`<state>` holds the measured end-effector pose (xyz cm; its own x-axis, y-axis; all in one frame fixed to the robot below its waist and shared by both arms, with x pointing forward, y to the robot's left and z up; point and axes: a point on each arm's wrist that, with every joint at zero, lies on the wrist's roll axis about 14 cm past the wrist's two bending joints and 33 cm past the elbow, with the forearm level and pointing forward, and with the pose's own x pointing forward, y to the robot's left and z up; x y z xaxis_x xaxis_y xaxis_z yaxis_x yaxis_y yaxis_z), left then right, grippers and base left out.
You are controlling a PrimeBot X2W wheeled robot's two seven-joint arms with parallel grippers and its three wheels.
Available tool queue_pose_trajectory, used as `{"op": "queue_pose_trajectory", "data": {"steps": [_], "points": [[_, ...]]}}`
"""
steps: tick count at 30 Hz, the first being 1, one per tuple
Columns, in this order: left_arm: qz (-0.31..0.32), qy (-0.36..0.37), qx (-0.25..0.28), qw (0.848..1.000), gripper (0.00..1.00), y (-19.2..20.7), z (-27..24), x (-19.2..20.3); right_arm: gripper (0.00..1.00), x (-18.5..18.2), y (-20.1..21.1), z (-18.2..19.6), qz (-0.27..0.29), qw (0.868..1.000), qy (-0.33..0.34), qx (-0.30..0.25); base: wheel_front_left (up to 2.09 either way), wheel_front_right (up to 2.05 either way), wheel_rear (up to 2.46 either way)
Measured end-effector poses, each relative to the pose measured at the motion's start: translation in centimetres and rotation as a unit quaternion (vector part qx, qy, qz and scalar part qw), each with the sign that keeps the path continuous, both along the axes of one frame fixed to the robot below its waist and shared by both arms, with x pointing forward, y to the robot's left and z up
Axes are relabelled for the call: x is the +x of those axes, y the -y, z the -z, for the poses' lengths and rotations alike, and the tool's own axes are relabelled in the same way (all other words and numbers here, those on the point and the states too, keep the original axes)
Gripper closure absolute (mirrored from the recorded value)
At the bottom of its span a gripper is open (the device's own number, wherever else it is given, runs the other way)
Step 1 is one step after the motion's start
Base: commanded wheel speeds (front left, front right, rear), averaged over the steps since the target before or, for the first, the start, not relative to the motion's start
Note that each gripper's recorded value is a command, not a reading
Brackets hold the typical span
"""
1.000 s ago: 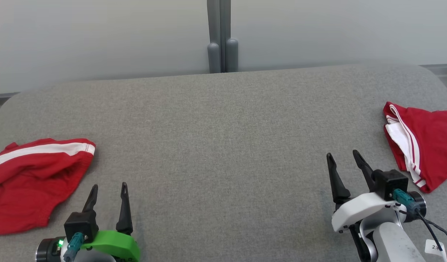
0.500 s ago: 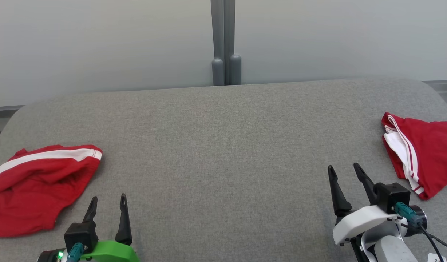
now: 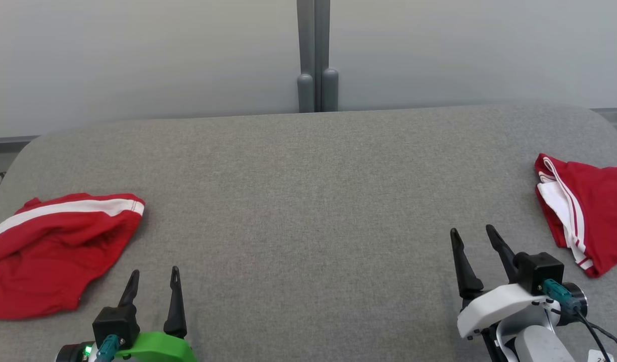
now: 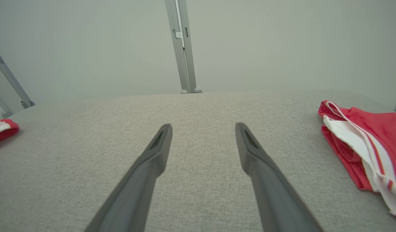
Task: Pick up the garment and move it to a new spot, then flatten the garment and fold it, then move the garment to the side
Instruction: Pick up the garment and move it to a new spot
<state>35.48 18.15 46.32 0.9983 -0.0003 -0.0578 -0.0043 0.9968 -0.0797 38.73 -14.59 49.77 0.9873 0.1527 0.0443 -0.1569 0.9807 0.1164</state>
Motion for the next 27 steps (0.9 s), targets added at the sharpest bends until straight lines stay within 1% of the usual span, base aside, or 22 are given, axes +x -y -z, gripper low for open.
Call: {"op": "queue_pose_trajectory", "data": {"steps": [9,15,22,27], "points": [[-0.037,-0.01,0.0,0.999,0.0,-2.2,0.6,-1.3,0.0,0.9,-3.5,0.3,-0.051,0.999,-0.005,-0.001,0.0,0.0,0.0],[-0.086,-0.019,-0.001,0.996,0.0,-5.1,1.2,-3.4,0.0,1.5,-7.6,0.7,-0.108,0.994,-0.009,-0.001,0.0,0.0,0.0],[-0.16,-0.038,-0.003,0.986,0.0,-9.1,2.3,-7.4,0.0,1.8,-13.3,0.8,-0.186,0.982,-0.011,-0.002,0.0,0.0,0.0],[-0.217,-0.051,-0.008,0.975,0.0,-11.6,3.2,-11.0,0.0,1.2,-17.8,1.1,-0.25,0.968,-0.016,-0.001,0.0,0.0,0.0]]}}
